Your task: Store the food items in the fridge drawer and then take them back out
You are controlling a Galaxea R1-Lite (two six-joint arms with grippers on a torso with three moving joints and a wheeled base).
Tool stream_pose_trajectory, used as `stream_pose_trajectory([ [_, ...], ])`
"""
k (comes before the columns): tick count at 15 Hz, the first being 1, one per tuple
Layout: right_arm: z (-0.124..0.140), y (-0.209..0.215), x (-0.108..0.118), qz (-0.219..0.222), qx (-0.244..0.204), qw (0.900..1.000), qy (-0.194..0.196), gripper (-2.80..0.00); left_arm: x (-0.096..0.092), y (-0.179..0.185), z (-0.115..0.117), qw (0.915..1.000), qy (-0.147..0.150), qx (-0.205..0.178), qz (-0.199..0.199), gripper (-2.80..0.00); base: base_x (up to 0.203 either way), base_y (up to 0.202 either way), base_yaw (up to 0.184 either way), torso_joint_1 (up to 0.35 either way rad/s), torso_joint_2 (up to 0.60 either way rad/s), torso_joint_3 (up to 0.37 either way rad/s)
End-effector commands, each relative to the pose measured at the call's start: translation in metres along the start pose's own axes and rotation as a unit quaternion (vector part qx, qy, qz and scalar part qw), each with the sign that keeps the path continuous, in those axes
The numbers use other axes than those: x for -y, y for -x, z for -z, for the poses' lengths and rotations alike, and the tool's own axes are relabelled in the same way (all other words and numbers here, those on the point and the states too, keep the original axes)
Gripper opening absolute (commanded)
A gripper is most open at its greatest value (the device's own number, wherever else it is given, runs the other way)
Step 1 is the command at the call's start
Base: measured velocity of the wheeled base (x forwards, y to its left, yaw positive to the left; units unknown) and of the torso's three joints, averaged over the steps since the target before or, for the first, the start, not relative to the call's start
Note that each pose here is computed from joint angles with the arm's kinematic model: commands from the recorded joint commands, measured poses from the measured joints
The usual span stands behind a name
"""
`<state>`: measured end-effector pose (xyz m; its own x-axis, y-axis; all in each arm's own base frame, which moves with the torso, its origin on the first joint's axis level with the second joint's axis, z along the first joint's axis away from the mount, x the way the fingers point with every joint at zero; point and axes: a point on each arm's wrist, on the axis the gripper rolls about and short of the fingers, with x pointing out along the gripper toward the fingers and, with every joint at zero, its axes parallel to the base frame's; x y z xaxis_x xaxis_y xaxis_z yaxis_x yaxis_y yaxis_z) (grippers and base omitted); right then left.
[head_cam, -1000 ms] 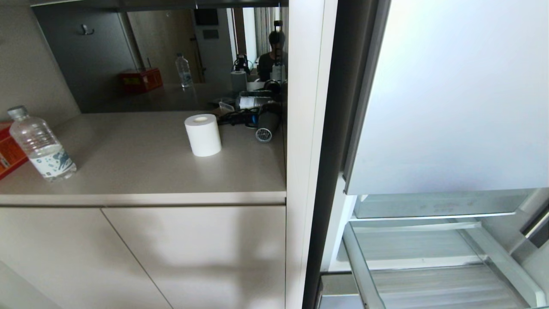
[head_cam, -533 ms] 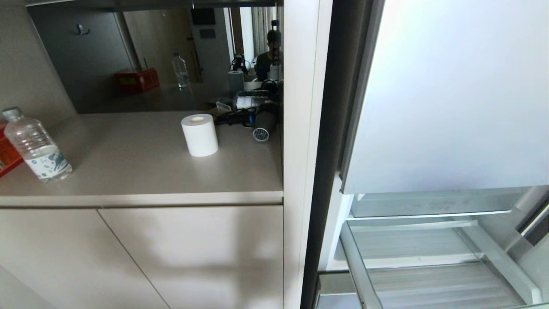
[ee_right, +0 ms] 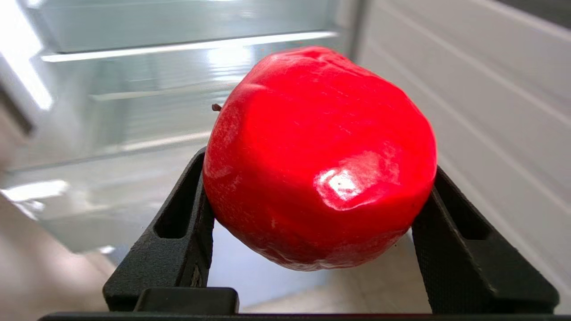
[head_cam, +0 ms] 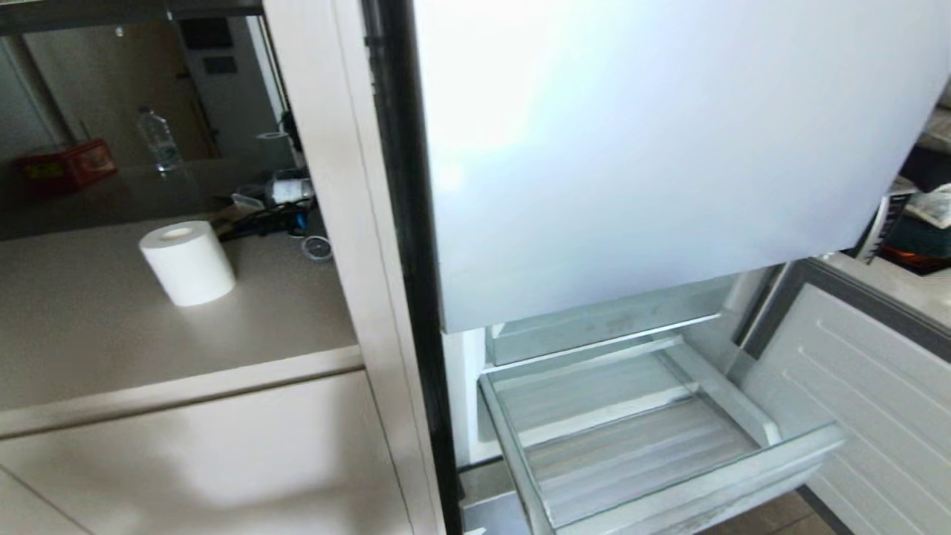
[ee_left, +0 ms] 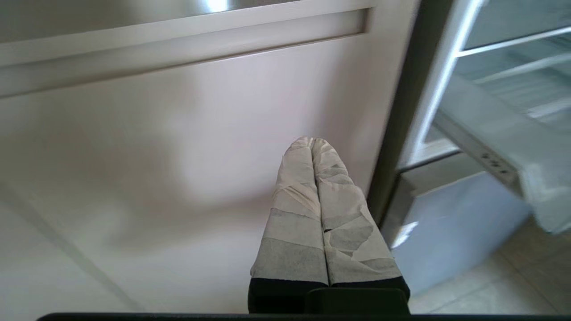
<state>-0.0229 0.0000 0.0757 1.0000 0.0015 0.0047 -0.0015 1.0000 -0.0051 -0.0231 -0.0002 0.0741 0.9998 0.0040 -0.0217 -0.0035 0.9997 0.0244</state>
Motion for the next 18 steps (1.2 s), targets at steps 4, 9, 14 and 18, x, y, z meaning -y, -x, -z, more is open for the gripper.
stream_pose_trajectory([
  [4, 0.0000, -0.0001, 0.0000, 0.000, 0.000, 1.000, 0.001, -2.80, 0.0000, 0.0000, 0.0000, 1.0000, 0.000, 0.000, 0.000, -2.80, 0.001, 0.008, -0.174, 0.002, 0.00, 0.003],
  [9, -0.0001, -0.0001, 0.0000, -0.001, -0.001, 1.000, 0.001, -2.80, 0.0000, 0.0000, 0.0000, 1.0000, 0.000, 0.000, 0.000, -2.80, 0.000, 0.007, -0.176, 0.002, 0.00, 0.002],
  [14, 0.0000, 0.0000, -0.0001, -0.002, 0.000, 1.000, 0.004, -2.80, 0.0000, 0.0000, 0.0000, 1.0000, 0.000, 0.000, 0.000, -2.80, 0.001, 0.008, -0.176, 0.001, 0.00, 0.002],
  [18, -0.0001, -0.0001, 0.0000, -0.001, -0.001, 1.000, 0.002, -2.80, 0.0000, 0.0000, 0.0000, 1.0000, 0.000, 0.000, 0.000, -2.80, 0.000, 0.005, -0.125, 0.001, 0.00, 0.002],
])
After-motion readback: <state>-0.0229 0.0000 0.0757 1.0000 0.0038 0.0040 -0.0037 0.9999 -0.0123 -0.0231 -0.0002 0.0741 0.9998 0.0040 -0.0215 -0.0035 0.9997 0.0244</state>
